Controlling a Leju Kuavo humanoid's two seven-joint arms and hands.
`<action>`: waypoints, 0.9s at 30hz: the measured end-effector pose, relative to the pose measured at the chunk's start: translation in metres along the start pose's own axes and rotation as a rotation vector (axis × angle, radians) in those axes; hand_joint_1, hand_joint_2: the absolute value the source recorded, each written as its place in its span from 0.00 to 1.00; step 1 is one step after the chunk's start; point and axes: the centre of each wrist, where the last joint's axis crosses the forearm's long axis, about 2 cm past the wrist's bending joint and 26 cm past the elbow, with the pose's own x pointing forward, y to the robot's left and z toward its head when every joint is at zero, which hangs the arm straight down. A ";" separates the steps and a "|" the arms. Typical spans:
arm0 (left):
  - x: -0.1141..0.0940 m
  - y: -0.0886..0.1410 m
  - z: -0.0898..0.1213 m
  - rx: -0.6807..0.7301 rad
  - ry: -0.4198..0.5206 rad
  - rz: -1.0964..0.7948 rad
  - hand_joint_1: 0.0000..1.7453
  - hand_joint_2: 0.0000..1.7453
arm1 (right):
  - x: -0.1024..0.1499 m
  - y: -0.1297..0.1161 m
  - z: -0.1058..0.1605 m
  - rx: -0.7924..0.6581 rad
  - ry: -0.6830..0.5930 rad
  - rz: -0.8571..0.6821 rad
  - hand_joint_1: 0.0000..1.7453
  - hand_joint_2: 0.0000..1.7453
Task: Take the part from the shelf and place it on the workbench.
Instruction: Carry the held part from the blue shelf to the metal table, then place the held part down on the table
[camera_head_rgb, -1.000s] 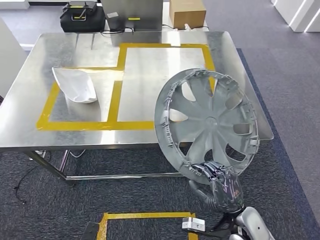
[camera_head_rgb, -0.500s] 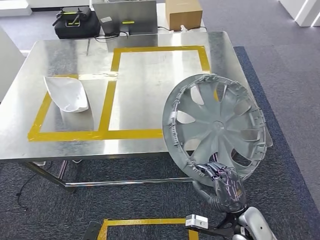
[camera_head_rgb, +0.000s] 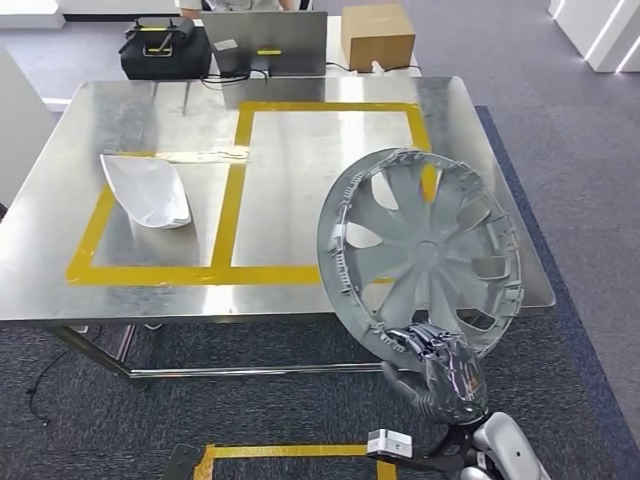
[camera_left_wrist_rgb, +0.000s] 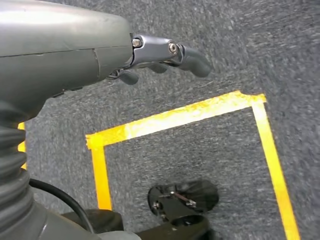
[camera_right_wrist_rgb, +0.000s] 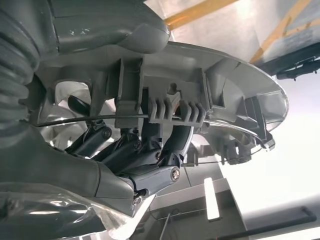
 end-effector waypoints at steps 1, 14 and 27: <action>0.000 0.000 0.000 0.000 0.000 0.002 0.00 1.00 | 0.000 0.000 0.000 0.001 0.000 0.000 1.00 1.00; 0.001 0.000 0.000 0.002 0.004 0.011 0.00 1.00 | -0.002 0.002 -0.001 0.018 0.002 -0.005 1.00 1.00; -0.002 0.001 0.000 0.005 0.009 0.010 0.00 1.00 | -0.003 0.003 -0.002 0.033 -0.002 -0.010 1.00 1.00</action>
